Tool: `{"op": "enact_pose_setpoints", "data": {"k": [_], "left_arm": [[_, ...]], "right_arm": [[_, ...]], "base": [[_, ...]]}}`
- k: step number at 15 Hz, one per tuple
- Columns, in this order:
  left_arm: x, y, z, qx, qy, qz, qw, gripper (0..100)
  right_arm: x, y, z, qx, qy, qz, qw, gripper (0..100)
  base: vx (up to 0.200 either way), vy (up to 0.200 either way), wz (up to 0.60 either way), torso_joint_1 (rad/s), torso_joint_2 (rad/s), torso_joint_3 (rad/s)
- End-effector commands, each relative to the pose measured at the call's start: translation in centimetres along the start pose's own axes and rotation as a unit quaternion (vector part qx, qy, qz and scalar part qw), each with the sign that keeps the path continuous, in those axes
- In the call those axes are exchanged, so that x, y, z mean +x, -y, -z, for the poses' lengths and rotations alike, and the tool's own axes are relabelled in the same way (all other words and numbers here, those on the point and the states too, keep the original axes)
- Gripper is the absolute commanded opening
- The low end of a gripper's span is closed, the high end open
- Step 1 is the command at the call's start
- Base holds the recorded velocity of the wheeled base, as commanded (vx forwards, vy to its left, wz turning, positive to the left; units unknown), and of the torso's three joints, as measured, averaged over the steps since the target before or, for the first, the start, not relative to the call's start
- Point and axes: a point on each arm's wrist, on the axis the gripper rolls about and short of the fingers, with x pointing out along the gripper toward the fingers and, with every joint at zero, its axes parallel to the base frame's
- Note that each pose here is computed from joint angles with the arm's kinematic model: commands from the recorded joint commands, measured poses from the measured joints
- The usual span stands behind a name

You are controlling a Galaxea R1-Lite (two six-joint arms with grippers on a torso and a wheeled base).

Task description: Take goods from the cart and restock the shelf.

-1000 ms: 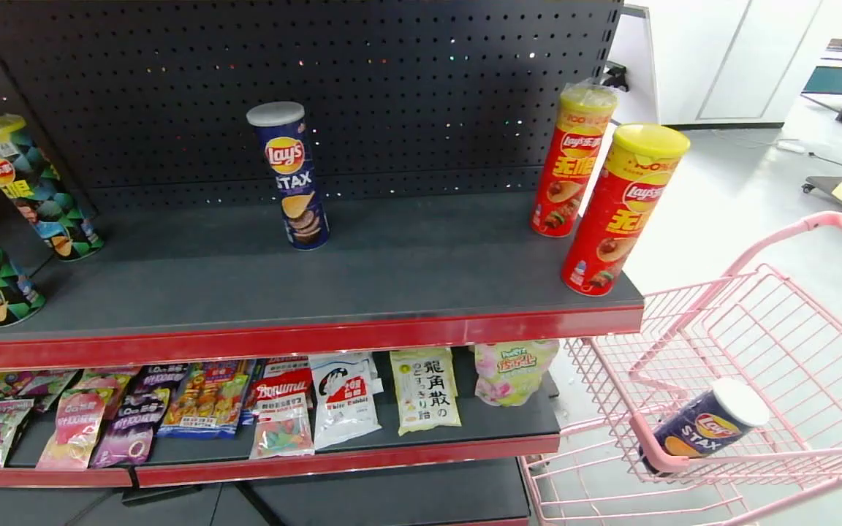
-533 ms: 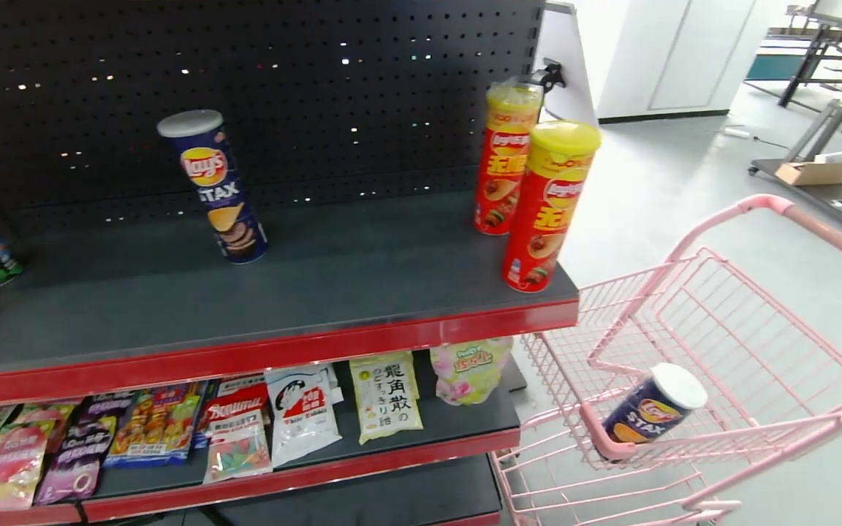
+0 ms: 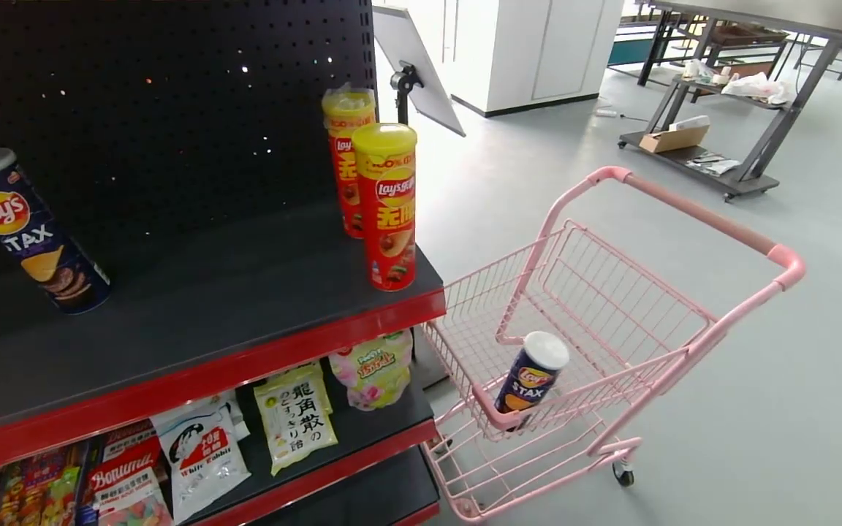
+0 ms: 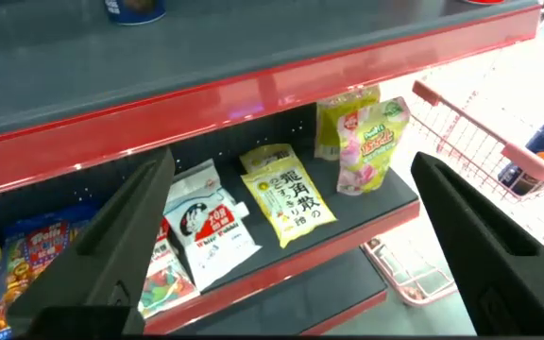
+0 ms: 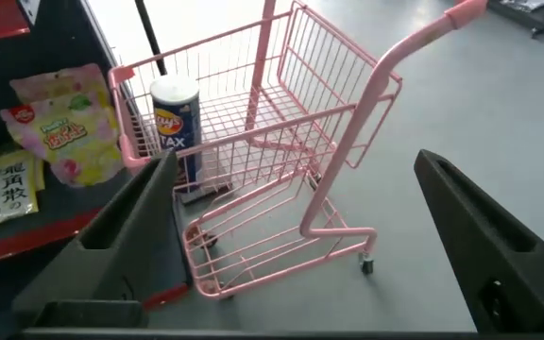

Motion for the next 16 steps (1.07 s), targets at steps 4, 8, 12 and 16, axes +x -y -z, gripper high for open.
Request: {"op": "enact_pose_setpoints", "data": {"k": [4, 8, 12, 16], "left_arm": [[0.01, 0.00, 0.00, 0.000, 0.000, 0.000, 1.0000, 100], [0.01, 0.00, 0.00, 0.000, 0.000, 0.000, 1.0000, 100], [0.01, 0.00, 0.00, 0.000, 0.000, -0.001, 1.0000, 100], [0.01, 0.00, 0.00, 0.000, 0.000, -0.001, 1.0000, 100]], "right_arm": [[0.01, 0.00, 0.01, 0.001, -0.001, 0.000, 1.000, 100], [0.01, 0.00, -0.01, 0.001, 0.000, 0.000, 1.000, 100], [0.01, 0.00, 0.01, 0.001, -0.001, 0.001, 1.000, 100], [0.01, 0.01, 0.01, 0.000, -0.001, 0.002, 1.000, 100]], "base": [[0.000, 0.000, 0.00, -0.065, 0.16, 0.090], [0.000, 0.000, 0.00, -0.137, 0.36, 0.228], [0.000, 0.000, 0.00, -0.148, 0.42, 0.266], [0.000, 0.000, 0.00, -0.179, 0.54, 0.360]]}}
